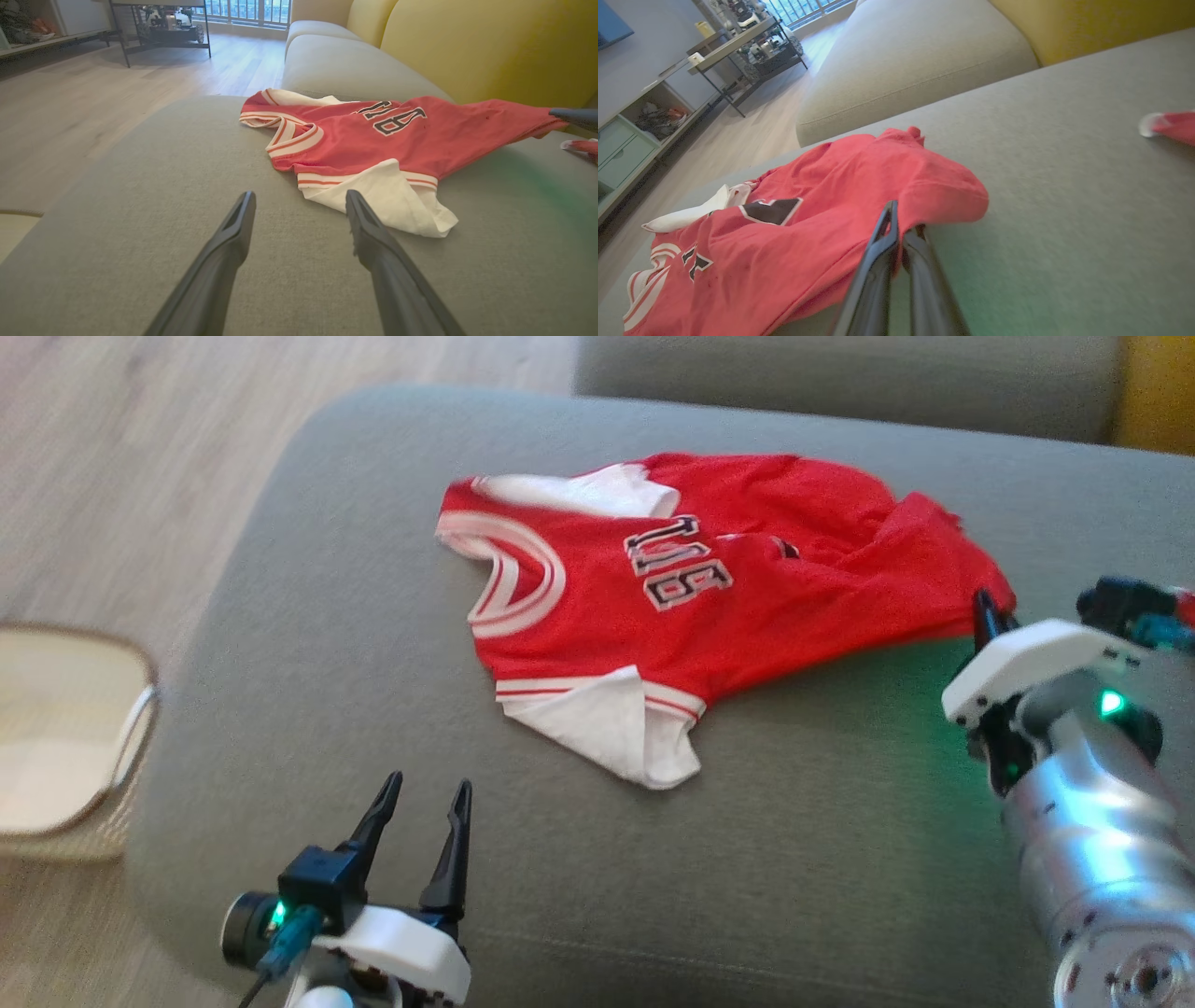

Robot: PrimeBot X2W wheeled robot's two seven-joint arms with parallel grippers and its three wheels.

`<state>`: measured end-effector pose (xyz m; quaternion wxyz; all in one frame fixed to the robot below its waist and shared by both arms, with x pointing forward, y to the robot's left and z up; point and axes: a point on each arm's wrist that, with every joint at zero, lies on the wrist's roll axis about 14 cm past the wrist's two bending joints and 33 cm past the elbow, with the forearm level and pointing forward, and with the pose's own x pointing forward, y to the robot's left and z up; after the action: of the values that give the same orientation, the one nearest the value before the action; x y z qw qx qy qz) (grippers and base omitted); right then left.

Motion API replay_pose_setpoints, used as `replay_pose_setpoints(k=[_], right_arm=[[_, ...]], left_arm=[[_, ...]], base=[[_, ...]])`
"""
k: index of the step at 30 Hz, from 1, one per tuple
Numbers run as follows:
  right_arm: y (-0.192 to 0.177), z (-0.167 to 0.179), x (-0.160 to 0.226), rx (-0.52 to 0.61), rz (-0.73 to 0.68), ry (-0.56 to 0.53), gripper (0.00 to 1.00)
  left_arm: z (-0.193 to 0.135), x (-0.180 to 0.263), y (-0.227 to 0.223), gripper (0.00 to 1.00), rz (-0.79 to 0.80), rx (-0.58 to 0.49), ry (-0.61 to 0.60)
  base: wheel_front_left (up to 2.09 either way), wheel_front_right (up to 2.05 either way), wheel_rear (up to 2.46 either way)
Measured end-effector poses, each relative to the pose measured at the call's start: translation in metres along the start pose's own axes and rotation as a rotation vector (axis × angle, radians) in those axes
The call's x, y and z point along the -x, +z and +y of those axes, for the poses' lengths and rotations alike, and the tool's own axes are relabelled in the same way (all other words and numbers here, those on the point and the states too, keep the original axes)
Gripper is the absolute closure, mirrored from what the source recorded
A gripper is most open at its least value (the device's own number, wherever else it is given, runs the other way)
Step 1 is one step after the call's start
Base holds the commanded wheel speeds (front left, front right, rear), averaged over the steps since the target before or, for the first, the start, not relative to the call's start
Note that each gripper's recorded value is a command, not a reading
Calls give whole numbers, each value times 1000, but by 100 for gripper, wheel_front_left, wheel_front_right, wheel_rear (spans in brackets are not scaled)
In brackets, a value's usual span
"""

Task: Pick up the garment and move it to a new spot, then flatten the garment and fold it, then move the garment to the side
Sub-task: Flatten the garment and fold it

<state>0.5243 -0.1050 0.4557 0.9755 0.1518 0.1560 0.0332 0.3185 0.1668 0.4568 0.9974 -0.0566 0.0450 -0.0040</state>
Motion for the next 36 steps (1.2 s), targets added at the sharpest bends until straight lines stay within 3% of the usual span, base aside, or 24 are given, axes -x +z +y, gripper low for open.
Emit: replay_pose_setpoints(k=[11,12,13,16,26,36], right_arm=[[-35,-76,80,-66,15,-150,100],[-40,-80,86,-62,24,-157,60],[-46,-83,91,-57,34,-161,0],[-48,-89,100,-27,25,-163,0],[7,-111,118,134,-186,-182,0],[19,-109,139,158,-277,-152,0]], left_arm=[[-37,6,4,0,-27,-4,-126],[-39,6,4,0,-28,-5,-131],[-40,7,4,0,-29,-8,-138],[-44,5,7,0,-38,-14,-152],[-59,-1,7,0,-36,-29,-203],[-94,-26,-8,0,25,-57,-314]], base=[[0,0,0],[0,0,0],[0,0,0],[0,0,0],[0,0,0],[0,0,0]])
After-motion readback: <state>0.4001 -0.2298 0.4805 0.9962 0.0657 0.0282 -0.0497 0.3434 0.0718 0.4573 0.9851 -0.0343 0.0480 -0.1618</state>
